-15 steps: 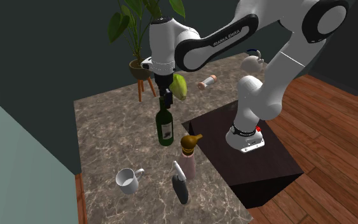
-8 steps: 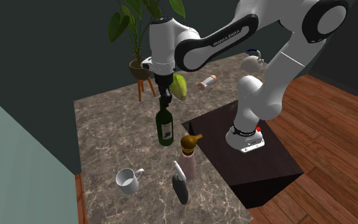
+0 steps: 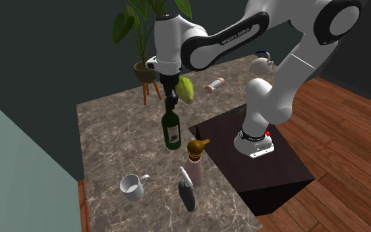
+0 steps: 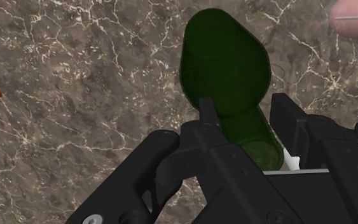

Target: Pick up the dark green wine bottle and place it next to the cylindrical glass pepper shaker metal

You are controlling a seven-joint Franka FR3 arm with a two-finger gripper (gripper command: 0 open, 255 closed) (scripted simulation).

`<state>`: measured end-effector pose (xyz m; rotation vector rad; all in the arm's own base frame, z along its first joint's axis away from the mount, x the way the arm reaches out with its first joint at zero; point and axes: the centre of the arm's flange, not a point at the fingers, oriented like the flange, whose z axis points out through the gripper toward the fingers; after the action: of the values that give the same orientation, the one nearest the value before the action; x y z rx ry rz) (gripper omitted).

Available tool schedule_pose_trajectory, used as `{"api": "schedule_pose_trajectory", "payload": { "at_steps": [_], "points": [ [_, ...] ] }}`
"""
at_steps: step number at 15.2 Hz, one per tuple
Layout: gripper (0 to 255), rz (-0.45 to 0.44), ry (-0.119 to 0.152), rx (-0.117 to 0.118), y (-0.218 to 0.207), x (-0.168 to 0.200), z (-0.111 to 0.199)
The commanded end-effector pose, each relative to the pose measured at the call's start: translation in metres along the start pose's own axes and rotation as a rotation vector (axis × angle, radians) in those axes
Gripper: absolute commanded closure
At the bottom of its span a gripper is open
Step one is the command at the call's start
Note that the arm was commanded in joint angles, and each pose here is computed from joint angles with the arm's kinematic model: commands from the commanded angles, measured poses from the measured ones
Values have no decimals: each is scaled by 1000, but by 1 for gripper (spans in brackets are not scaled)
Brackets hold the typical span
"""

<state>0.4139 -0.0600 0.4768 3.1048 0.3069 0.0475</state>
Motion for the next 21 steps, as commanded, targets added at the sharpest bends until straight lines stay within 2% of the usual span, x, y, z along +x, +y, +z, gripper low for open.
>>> {"api": "schedule_pose_trajectory", "payload": {
  "at_steps": [1, 21],
  "points": [
    [255, 0, 0, 0, 0, 0, -10],
    [255, 0, 0, 0, 2, 3, -115]
  ]
}}
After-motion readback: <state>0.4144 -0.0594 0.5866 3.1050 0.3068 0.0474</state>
